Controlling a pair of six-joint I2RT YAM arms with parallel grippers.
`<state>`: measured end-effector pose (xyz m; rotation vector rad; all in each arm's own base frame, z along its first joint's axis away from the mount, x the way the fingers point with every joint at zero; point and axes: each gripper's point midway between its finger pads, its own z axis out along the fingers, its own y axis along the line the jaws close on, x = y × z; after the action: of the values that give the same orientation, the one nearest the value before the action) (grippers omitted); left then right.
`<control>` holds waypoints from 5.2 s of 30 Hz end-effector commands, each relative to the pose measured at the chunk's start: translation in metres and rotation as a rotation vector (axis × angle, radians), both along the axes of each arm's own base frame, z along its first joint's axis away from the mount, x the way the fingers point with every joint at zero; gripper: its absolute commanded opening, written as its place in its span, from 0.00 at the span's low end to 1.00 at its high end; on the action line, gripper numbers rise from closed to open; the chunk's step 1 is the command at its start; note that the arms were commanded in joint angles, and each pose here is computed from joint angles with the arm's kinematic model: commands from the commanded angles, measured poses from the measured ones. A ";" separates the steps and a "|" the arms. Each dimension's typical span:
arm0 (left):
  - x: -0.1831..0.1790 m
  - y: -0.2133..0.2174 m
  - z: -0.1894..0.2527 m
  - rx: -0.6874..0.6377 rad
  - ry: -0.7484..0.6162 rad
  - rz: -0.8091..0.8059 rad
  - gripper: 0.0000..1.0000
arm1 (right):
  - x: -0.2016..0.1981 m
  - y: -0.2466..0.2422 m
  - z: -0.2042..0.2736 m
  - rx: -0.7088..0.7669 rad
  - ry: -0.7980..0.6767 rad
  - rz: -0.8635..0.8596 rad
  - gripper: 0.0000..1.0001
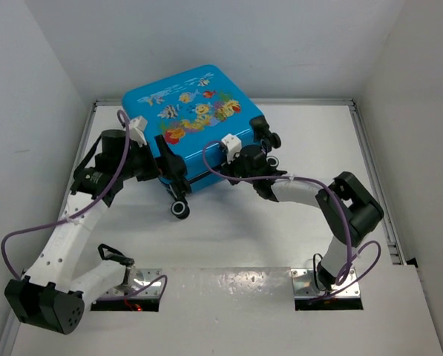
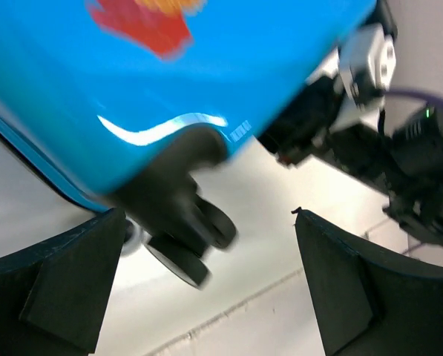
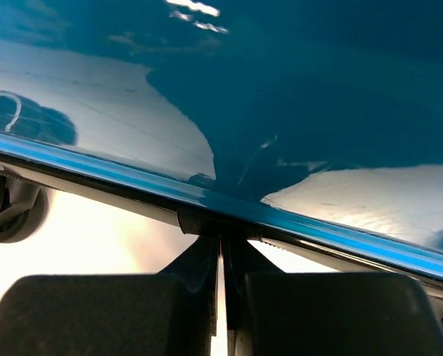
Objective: Pack the luggage
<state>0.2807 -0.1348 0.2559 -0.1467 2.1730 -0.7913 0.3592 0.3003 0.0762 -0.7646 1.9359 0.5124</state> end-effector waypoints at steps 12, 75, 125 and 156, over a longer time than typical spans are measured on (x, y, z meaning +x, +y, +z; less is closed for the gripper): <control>-0.033 -0.015 -0.035 0.050 0.346 -0.006 1.00 | 0.037 0.041 0.052 0.125 -0.173 -0.016 0.00; 0.048 0.188 -0.078 0.148 0.453 0.689 0.00 | 0.101 -0.191 0.015 0.103 -0.033 -0.589 0.00; 0.154 0.194 -0.068 0.334 -0.018 0.168 0.76 | 0.316 -0.092 0.034 0.391 -0.254 -0.389 0.47; 0.247 0.320 -0.070 0.131 -0.066 0.466 0.81 | 0.246 -0.103 -0.016 0.657 0.555 -0.415 0.39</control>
<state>0.4953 0.2006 0.2314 -0.5517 1.9123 -0.3598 0.5910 0.2014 0.0292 0.3284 2.2119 1.1168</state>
